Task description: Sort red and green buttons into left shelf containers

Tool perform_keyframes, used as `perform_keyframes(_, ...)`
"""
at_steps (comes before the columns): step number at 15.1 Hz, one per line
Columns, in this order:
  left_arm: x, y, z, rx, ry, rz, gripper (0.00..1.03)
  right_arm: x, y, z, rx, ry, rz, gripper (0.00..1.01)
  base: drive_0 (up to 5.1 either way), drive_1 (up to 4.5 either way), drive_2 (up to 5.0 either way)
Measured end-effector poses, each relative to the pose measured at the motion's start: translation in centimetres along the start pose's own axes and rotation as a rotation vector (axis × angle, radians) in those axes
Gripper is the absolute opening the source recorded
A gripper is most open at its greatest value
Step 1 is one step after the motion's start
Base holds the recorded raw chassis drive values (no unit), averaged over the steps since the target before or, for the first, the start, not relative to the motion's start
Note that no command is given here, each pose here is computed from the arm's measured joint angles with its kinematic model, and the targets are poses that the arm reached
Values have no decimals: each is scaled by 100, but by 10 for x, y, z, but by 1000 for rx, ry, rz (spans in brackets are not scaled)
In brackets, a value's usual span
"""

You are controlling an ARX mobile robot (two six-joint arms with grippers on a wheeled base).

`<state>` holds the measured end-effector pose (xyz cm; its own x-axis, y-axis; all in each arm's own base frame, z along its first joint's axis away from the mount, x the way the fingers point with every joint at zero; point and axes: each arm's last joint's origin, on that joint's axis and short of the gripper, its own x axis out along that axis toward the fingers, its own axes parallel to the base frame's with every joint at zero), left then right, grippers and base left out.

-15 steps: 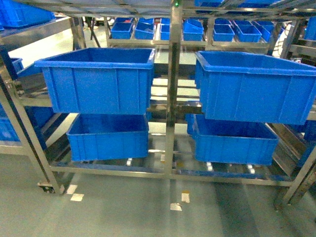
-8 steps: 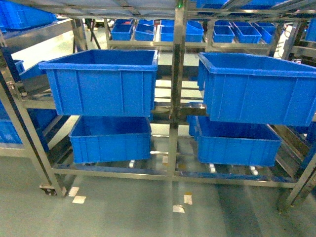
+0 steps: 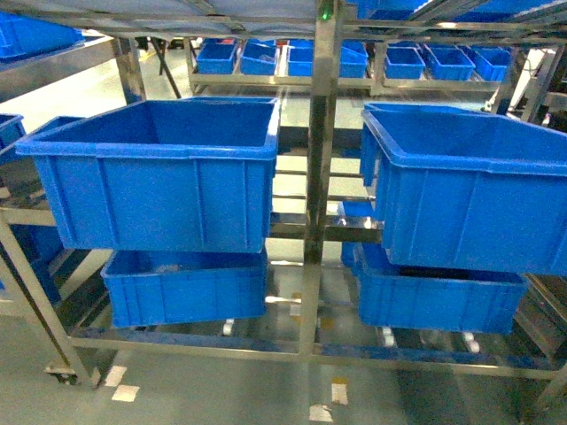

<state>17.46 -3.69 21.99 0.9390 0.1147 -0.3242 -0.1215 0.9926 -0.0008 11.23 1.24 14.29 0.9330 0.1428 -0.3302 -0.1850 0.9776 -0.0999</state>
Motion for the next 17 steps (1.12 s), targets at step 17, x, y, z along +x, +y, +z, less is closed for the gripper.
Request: perform_keyframes(17,1,0,0,0,0,1,29,0,0,0,0,2,0,34,-4,244,-253)
